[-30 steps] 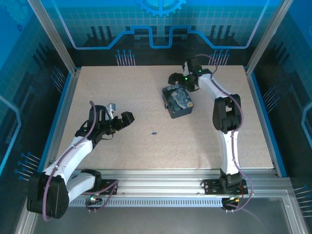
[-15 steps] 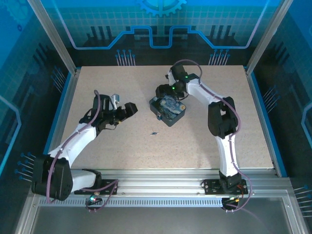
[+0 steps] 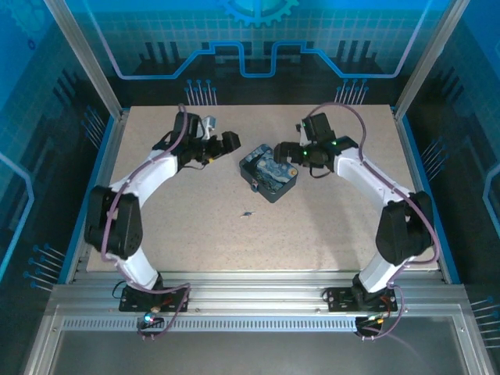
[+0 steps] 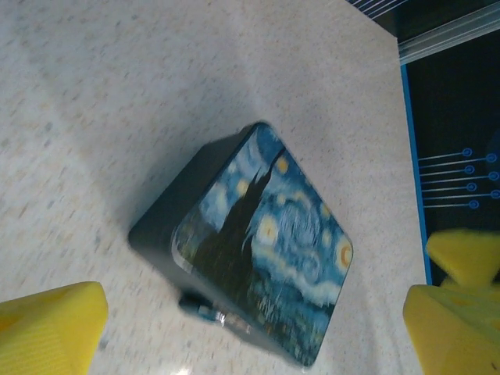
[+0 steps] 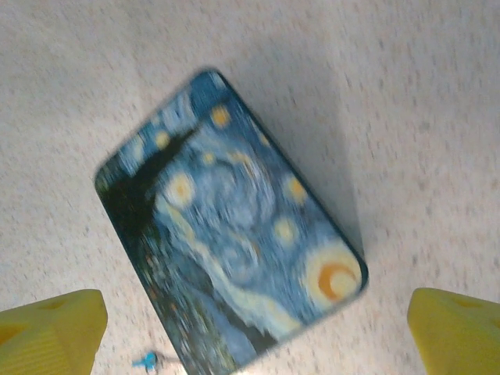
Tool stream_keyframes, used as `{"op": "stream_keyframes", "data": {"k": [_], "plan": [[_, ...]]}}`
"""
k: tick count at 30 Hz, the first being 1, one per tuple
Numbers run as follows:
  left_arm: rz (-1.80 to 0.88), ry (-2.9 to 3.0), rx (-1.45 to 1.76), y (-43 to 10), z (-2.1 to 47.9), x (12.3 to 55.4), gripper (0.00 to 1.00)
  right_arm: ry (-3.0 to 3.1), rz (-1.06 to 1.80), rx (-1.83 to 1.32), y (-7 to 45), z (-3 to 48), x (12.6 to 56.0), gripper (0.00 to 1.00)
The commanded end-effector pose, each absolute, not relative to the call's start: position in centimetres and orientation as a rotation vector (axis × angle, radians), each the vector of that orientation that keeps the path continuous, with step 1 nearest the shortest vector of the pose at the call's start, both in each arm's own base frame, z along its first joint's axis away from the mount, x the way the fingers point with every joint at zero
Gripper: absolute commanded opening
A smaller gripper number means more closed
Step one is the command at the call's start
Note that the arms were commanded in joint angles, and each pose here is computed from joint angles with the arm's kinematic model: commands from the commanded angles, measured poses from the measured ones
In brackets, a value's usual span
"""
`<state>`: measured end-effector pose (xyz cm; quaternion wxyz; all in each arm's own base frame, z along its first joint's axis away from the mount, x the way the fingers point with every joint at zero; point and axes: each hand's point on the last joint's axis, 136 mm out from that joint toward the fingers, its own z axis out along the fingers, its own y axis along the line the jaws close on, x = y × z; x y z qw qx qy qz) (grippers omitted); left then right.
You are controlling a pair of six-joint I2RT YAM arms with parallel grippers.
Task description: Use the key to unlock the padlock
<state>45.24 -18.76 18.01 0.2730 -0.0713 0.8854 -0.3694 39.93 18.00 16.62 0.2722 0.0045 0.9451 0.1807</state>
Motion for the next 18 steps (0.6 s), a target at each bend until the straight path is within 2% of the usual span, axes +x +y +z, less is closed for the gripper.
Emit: {"op": "stream_keyframes", "data": {"k": [1,9,18], "plan": [[-1.024,2.430,-0.078,-21.1,17.3,46.6,0.96,2.542,0.541,0.118,17.3,15.9,38.1,1.00],[-1.071,2.513,0.010,-25.3,14.3,49.7,0.94,2.550,0.636,0.220,16.5,13.4,34.6,1.00],[-1.102,2.565,0.054,-27.3,12.6,47.3,0.92,2.557,0.812,0.294,18.0,11.4,35.1,1.00]]}}
